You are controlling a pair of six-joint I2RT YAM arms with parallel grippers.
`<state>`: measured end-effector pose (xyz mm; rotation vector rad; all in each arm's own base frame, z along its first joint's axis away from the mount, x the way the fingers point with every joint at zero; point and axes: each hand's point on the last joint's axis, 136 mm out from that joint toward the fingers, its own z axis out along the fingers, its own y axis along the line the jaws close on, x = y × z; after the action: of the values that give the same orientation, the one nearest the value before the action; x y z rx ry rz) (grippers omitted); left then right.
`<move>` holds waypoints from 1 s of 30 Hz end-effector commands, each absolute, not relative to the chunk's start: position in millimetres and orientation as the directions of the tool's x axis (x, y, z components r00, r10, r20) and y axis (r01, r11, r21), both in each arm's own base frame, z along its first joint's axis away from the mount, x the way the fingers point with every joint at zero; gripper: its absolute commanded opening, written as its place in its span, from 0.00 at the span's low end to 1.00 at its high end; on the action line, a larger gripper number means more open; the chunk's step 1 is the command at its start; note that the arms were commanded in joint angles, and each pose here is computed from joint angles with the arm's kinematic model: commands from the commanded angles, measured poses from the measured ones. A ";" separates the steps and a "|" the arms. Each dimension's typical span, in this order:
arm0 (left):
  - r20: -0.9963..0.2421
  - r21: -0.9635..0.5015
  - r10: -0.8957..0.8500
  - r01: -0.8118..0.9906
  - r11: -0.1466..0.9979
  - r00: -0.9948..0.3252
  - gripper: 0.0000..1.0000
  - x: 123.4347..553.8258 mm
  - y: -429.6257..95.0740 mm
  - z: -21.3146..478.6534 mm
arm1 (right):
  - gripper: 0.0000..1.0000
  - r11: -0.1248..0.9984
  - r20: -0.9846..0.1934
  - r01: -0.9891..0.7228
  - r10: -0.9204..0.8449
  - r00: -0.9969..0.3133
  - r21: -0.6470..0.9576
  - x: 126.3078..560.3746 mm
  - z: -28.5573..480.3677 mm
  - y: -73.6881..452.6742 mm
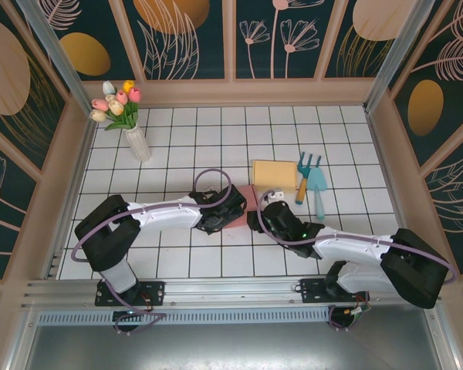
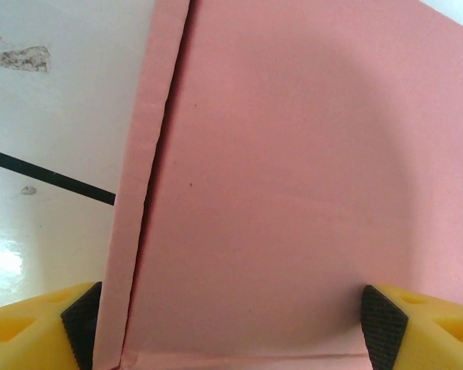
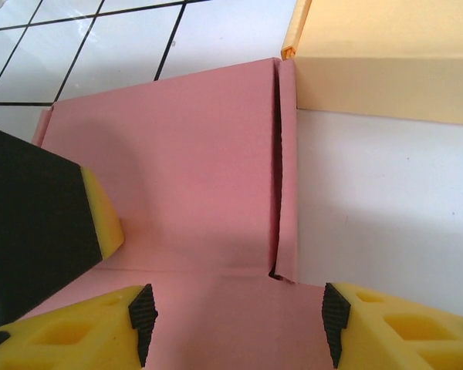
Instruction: Fold the paper box
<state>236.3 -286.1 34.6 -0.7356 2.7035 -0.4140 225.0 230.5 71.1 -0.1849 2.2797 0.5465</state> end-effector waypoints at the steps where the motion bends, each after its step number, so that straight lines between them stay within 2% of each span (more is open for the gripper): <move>1: -0.249 -0.142 -0.482 -0.461 0.876 -0.840 0.85 218.3 -244.7 0.7 | 0.62 0.904 -0.700 -0.299 0.001 -0.714 0.306 219.2 59.8 223.4; 19: -0.345 -0.104 -0.407 -0.396 0.912 -0.846 0.86 236.2 -242.8 20.2 | 0.63 0.896 -0.751 -0.312 0.036 -0.659 0.317 262.7 84.9 240.1; 27: -0.465 -0.014 -0.299 -0.331 0.944 -0.833 0.88 259.3 -234.4 36.5 | 0.61 0.899 -0.728 -0.285 0.051 -0.684 0.331 275.5 67.2 249.6; 30: -0.464 -0.018 -0.312 -0.343 0.939 -0.829 0.89 259.1 -232.1 45.5 | 0.58 0.892 -0.706 -0.267 0.077 -0.704 0.364 272.7 56.0 251.1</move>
<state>262.9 -262.1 46.4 -0.5184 2.6132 -0.1065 267.2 242.5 51.3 -0.1822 2.3137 0.5014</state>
